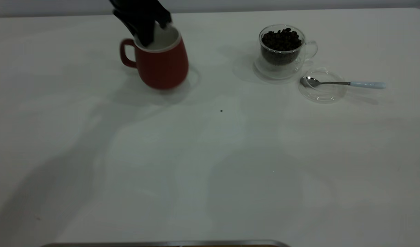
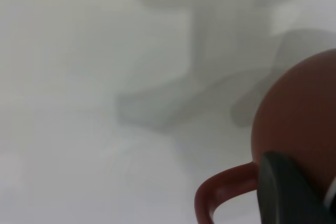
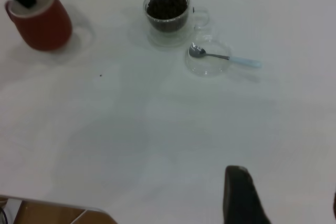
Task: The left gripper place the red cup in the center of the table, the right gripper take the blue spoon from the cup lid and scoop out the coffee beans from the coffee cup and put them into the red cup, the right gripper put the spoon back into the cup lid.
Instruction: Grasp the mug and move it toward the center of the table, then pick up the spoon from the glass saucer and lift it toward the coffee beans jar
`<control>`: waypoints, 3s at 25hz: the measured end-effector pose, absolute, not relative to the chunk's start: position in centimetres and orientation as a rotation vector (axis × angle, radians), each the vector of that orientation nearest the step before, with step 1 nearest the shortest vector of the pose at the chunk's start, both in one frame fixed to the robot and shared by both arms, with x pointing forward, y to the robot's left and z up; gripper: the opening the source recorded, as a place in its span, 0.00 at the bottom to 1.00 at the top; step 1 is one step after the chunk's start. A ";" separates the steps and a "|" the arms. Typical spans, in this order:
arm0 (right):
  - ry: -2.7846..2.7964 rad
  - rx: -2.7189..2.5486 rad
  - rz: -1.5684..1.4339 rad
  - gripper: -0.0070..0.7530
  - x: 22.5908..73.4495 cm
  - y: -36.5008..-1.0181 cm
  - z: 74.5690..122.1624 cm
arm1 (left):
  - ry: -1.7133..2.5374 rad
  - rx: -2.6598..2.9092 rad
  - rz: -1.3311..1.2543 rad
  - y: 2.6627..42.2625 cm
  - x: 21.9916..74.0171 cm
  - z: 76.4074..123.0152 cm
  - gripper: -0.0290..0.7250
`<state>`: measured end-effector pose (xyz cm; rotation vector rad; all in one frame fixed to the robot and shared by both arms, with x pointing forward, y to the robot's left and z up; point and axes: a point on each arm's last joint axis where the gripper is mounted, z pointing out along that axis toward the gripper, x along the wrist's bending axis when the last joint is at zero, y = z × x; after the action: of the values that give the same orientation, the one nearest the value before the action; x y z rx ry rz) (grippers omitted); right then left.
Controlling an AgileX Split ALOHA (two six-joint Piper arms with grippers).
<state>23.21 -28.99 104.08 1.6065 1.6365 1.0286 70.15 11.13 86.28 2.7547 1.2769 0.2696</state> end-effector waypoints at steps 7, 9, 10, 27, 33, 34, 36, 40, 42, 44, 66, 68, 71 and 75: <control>1.636 1.607 1.029 0.61 23.2 -29.0 104.1 | 1.214 2.820 0.239 8.3 69.2 83.6 0.18; 1.636 1.607 1.029 0.61 23.2 -29.0 104.1 | 1.210 2.819 0.243 8.2 69.3 83.5 0.18; 1.636 1.607 1.029 0.61 23.2 -29.0 104.1 | 1.207 2.820 0.244 8.1 69.3 83.3 0.18; 1.636 1.607 1.029 0.61 23.2 -29.0 104.1 | 1.186 2.839 0.249 7.5 69.0 83.2 0.29; 1.636 1.607 1.029 0.61 23.2 -29.0 104.1 | 1.199 2.818 0.249 7.4 69.0 85.3 0.67; 1.636 1.607 1.029 0.61 23.2 -29.0 104.1 | 1.204 2.820 0.247 7.4 69.0 85.9 0.71; 1.636 1.607 1.029 0.61 23.2 -29.0 104.1 | 1.213 2.823 0.244 7.4 69.0 87.6 0.78; 1.636 1.607 1.029 0.61 23.2 -29.0 104.1 | 1.238 2.833 0.233 7.7 68.6 92.4 0.81; 1.636 1.607 1.029 0.61 23.2 -29.0 104.1 | 1.270 2.823 0.231 8.0 68.1 95.4 0.81; 1.636 1.607 1.029 0.61 23.2 -29.0 104.1 | 1.280 2.756 0.283 8.2 67.7 98.9 0.81; 1.633 1.612 1.031 0.61 23.2 -29.0 104.1 | 1.249 2.223 0.504 20.0 43.4 122.3 0.81; 1.637 1.607 1.028 0.61 23.2 -29.0 104.1 | 1.286 2.258 0.468 21.3 41.1 120.0 0.81; 1.637 1.607 1.028 0.61 23.2 -29.0 104.1 | 1.358 2.294 0.411 22.8 38.2 116.6 0.81; 1.637 1.607 1.028 0.61 23.2 -29.0 104.1 | 1.427 2.374 0.337 24.3 35.5 111.7 0.81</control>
<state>23.21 -28.99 104.07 1.6067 1.6366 1.0284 35.47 24.26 111.72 2.3739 1.4273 0.3372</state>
